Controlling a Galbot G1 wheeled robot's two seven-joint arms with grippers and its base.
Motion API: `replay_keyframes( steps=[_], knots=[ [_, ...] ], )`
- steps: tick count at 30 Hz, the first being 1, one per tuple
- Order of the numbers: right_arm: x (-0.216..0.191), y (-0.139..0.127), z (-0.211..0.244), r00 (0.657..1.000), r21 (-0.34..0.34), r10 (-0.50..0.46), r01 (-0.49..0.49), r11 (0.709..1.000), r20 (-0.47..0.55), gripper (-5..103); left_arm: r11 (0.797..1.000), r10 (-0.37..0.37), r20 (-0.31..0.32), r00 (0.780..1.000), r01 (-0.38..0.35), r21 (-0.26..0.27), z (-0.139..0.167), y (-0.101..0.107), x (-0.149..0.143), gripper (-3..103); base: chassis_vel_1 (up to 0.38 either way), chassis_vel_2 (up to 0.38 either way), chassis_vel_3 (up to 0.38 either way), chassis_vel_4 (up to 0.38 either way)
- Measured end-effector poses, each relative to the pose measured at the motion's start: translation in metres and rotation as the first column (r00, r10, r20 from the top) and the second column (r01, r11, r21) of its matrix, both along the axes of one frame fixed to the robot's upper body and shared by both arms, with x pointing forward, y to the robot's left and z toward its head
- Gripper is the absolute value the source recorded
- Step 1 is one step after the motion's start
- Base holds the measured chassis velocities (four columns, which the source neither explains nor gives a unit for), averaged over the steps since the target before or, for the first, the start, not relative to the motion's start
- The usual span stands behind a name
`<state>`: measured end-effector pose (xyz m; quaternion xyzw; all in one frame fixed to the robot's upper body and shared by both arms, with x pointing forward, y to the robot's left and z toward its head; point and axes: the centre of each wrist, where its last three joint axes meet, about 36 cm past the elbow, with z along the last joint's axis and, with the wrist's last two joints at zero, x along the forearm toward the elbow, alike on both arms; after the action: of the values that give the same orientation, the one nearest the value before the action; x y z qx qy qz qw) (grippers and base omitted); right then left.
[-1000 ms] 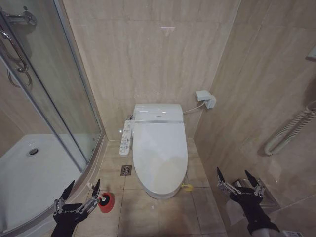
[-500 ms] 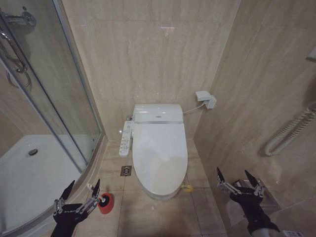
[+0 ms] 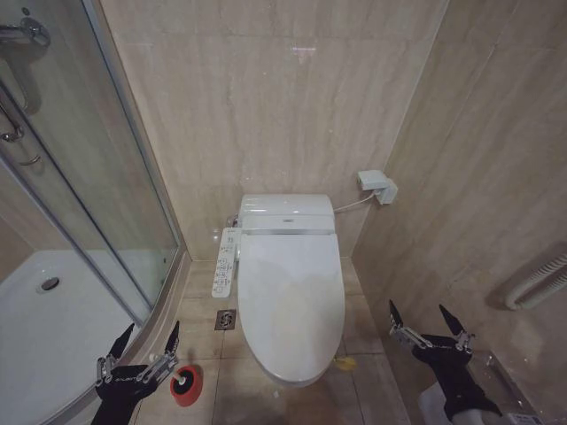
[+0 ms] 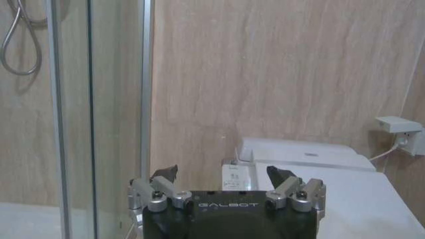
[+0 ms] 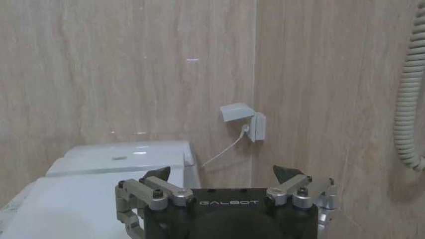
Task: Open the toilet lid, clean the toilet bowl with a toilet brush, close the toilet lid, and flush.
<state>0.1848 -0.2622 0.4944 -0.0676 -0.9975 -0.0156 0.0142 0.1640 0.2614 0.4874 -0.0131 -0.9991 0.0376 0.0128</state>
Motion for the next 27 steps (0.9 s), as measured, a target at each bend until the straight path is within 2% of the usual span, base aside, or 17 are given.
replay_keyframes(
  steps=[11, 13, 15, 17, 18, 19, 24, 26, 27],
  knots=[
    [0.0, 0.0, 0.0, 1.0, 0.0, 0.0, 0.0, 1.0, 0.0, 100, 1.0, 0.0, 0.001, 1.0, 0.0, 0.0, 0.0, 0.0, 0.0, 92, 0.0, 0.0, 0.0, 0.0],
    [0.0, 0.0, 0.0, 1.0, 0.0, 0.0, 0.0, 1.0, 0.0, 100, 1.0, 0.002, 0.001, 1.0, -0.002, 0.001, -0.002, -0.001, 0.001, 89, 0.0, 0.0, 0.0, 0.0],
    [0.0, 0.0, 0.0, 1.0, 0.0, 0.0, 0.0, 1.0, 0.0, 100, 1.0, 0.018, -0.009, 1.0, -0.018, 0.008, -0.014, -0.004, 0.008, 89, 0.0, 0.0, 0.0, 0.0],
    [0.0, 0.0, 0.0, 1.0, 0.0, 0.0, 0.0, 1.0, 0.0, 100, 0.999, 0.042, -0.028, 0.999, -0.042, 0.017, -0.035, -0.012, 0.023, 89, 0.0, 0.0, 0.0, 0.0],
    [0.0, 0.0, 0.0, 1.0, 0.0, 0.0, 0.0, 1.0, 0.0, 100, 0.999, 0.05, -0.036, 0.998, -0.049, 0.021, -0.043, -0.016, 0.029, 101, 0.0, 0.0, 0.0, 0.0],
    [0.0, 0.0, 0.0, 1.0, 0.0, 0.0, 0.0, 1.0, 0.0, 100, 0.999, 0.05, -0.036, 0.998, -0.049, 0.021, -0.043, -0.016, 0.029, 101, 0.0, 0.0, 0.0, 0.0],
    [0.0, 0.0, 0.0, 1.0, 0.0, 0.0, 0.0, 1.0, 0.0, 100, 0.998, 0.065, -0.07, 0.995, -0.063, 0.029, -0.075, -0.042, 0.064, 101, 0.0, 0.0, 0.0, 0.0],
    [0.0, 0.0, 0.0, 1.0, 0.0, 0.0, 0.0, 1.0, 0.0, 100, 0.998, 0.047, -0.072, 0.996, -0.044, 0.041, -0.086, -0.056, 0.08, 98, 0.0, 0.0, 0.0, 0.0],
    [0.0, 0.0, 0.0, 1.0, 0.0, 0.0, 0.0, 1.0, 0.0, 100, 0.998, 0.047, -0.072, 0.996, -0.044, 0.041, -0.086, -0.056, 0.08, 98, 0.0, 0.0, 0.0, 0.0]
  ],
)
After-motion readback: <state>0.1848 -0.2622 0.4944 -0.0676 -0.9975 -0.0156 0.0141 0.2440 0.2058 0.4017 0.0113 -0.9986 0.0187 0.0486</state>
